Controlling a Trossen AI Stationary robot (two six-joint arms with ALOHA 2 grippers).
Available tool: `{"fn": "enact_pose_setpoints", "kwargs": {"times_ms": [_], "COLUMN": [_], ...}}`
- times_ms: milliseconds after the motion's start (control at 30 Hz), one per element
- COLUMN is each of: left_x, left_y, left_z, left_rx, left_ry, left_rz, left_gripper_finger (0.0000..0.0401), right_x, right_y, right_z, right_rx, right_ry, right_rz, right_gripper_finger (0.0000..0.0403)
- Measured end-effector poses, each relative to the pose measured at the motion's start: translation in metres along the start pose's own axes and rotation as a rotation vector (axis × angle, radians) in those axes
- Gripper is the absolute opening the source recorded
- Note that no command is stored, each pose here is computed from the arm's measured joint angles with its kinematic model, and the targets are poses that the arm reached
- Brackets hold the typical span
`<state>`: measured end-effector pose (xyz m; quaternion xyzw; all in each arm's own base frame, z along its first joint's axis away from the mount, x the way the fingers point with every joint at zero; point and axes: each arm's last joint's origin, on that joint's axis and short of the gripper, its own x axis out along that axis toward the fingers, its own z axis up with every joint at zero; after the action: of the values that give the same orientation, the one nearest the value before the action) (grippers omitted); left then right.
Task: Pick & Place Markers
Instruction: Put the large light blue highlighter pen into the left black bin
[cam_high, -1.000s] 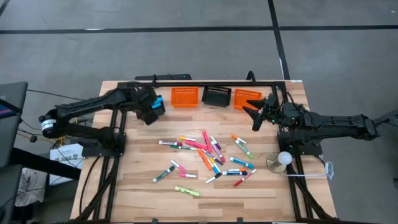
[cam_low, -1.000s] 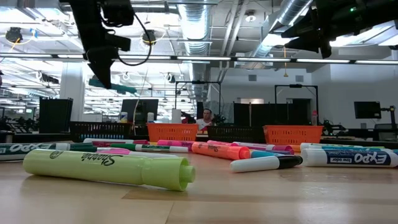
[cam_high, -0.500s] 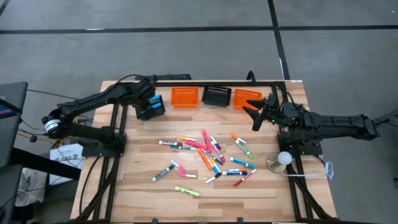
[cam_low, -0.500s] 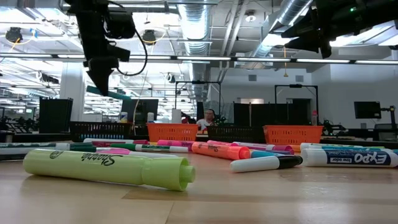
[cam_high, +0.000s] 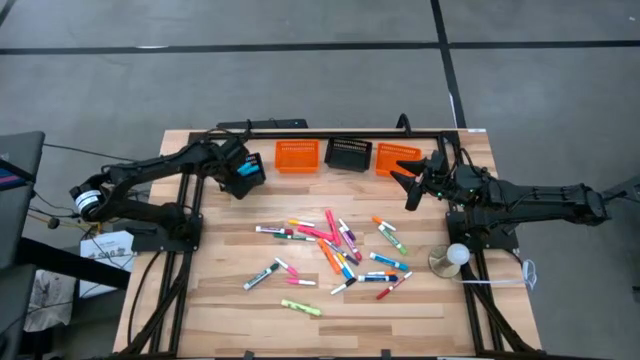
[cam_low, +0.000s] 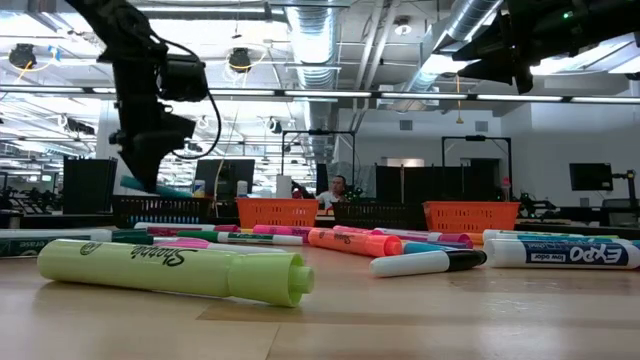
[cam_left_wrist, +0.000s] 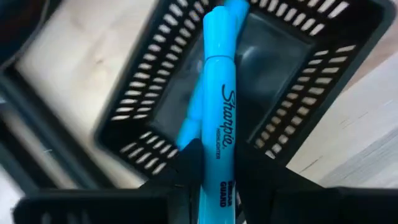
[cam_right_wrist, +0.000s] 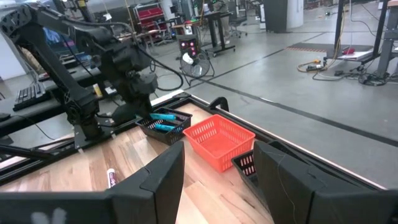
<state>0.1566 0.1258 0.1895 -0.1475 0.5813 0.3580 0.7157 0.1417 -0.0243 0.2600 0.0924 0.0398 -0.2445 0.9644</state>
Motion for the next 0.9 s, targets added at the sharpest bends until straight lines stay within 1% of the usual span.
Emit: {"fn": "enact_pose_setpoints", "kwargs": {"times_ms": [100, 333, 467, 900], "left_x": [0.005, 0.004, 0.004, 0.021], "left_y": [-0.002, -0.002, -0.002, -0.007], "left_z": [-0.001, 0.004, 0.004, 0.007], "left_rx": [-0.014, -0.004, -0.005, 0.012], "left_ry": [-0.023, -0.070, -0.074, 0.000], "left_rz": [-0.004, -0.006, -0.008, -0.024], "left_gripper_finger": [0.0076, 0.0076, 0.0076, 0.0090], "right_x": [0.000, 0.000, 0.000, 0.000], "right_y": [0.000, 0.000, 0.000, 0.000], "right_z": [0.000, 0.000, 0.000, 0.000], "right_rx": [0.000, 0.000, 0.000, 0.001], "right_ry": [0.000, 0.000, 0.000, 0.000], "right_rz": [0.000, 0.000, 0.000, 0.000], "right_gripper_finger": [0.0184, 0.0184, 0.0184, 0.0184]}}
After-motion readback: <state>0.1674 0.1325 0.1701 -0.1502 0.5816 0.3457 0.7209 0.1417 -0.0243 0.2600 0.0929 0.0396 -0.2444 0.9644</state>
